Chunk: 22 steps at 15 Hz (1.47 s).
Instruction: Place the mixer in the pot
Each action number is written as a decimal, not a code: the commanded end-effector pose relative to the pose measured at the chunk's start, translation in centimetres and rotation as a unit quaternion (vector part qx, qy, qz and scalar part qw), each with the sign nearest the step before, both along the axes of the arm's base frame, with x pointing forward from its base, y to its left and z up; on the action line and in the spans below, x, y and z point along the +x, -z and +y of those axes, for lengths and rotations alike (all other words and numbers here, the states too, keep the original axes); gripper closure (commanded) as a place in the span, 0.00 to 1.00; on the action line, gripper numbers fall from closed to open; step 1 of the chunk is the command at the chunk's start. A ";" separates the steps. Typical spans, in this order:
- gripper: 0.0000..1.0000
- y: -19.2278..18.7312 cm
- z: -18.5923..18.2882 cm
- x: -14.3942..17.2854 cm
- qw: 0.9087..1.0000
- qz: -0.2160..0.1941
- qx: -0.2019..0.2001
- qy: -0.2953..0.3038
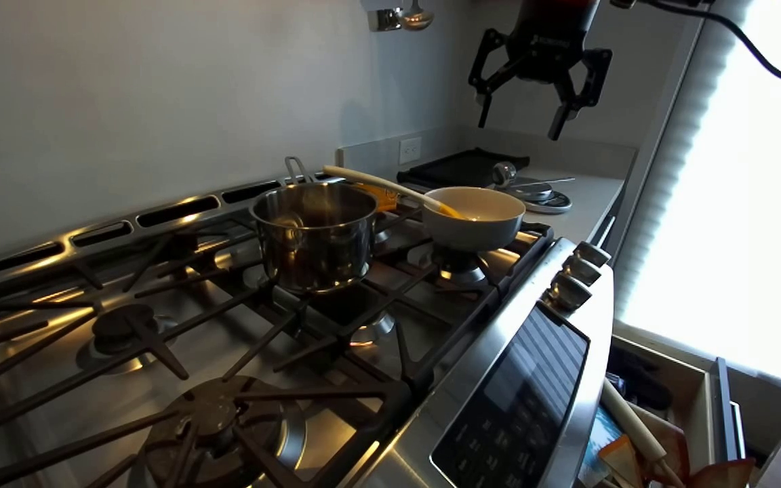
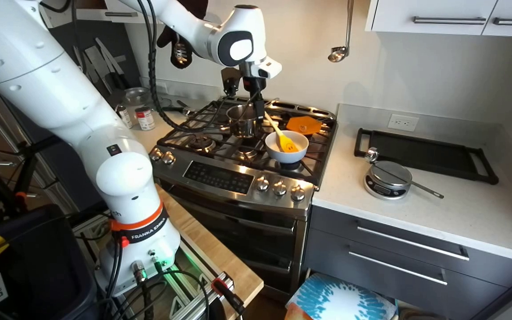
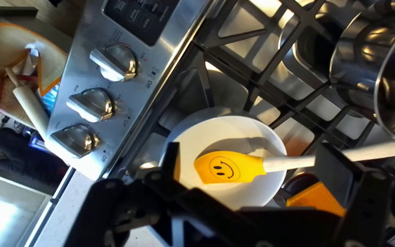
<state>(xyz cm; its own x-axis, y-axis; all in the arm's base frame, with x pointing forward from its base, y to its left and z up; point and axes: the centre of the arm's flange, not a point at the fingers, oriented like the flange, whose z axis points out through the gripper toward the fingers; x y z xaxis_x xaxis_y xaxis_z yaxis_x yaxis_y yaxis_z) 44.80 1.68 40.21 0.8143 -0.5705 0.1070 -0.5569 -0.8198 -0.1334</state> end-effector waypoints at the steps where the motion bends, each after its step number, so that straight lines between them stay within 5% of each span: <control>1: 0.00 0.5 0.0 0.1 1.000 0.003 -0.008 0.021; 9: 0.00 5.7 -2.6 1.7 0.992 0.072 -0.060 0.089; 14: 0.00 7.3 -3.8 2.0 0.985 0.085 -0.044 0.141; 17: 0.00 7.2 -4.9 3.8 0.984 0.057 -0.056 0.157; 22: 0.00 5.8 -5.0 12.4 0.993 -0.007 -0.059 0.099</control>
<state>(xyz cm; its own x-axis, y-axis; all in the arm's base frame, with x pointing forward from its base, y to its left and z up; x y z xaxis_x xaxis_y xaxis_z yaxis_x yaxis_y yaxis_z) 51.24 -3.86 34.64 0.6490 -0.7427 0.1649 -0.7512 -0.6599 -0.0157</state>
